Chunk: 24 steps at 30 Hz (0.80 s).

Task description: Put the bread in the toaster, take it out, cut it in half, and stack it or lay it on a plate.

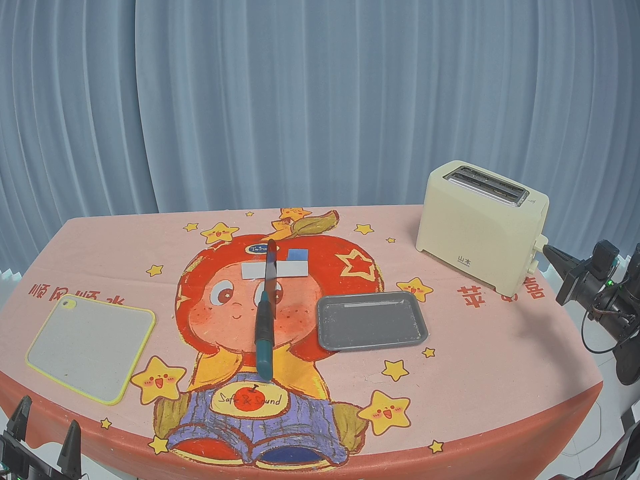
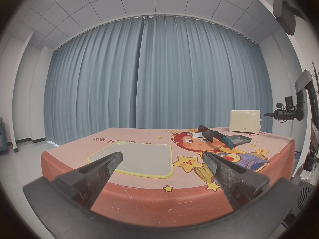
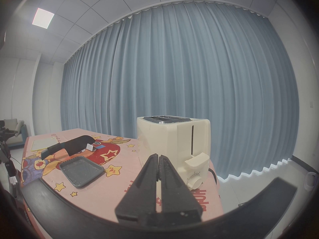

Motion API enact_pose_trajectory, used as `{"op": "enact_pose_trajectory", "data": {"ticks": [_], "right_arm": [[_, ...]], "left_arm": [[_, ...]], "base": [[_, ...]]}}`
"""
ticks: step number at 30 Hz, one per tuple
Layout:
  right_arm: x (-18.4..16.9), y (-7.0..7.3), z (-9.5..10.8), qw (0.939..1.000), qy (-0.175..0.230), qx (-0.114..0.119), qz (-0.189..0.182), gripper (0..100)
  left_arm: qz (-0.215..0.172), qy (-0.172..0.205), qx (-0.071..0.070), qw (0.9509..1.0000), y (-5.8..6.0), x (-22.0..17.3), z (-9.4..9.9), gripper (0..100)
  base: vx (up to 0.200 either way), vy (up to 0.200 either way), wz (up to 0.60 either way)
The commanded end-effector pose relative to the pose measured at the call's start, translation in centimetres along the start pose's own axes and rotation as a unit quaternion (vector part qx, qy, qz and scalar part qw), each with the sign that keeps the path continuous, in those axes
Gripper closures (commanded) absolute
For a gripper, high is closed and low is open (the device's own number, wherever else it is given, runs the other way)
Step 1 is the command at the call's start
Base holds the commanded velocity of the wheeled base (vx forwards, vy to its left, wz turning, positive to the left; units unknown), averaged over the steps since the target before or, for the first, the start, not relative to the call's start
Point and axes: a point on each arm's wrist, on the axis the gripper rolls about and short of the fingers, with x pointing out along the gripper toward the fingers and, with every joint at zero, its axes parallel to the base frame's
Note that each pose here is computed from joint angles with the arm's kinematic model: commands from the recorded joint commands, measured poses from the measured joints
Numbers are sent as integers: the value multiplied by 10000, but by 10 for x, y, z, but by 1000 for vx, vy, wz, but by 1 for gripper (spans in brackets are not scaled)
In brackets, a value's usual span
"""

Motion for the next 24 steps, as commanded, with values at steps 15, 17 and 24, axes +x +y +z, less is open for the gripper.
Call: {"op": "enact_pose_trajectory", "data": {"ticks": [15, 17, 24], "right_arm": [[-1, 1, -2, 10000, 37, 4, 20, 100], [0, 2, -2, 10000, 52, 9, 43, 100], [0, 3, -2, 10000, 53, 8, 66, 100]], "left_arm": [[3, 6, -1, 10000, 0, 0, -5, 0], [3, 6, -1, 10000, 0, 0, -5, 0], [3, 6, -1, 10000, 0, 0, -5, 0]], "base": [[0, 0, 0], [0, 0, 0], [0, 0, 0]]}}
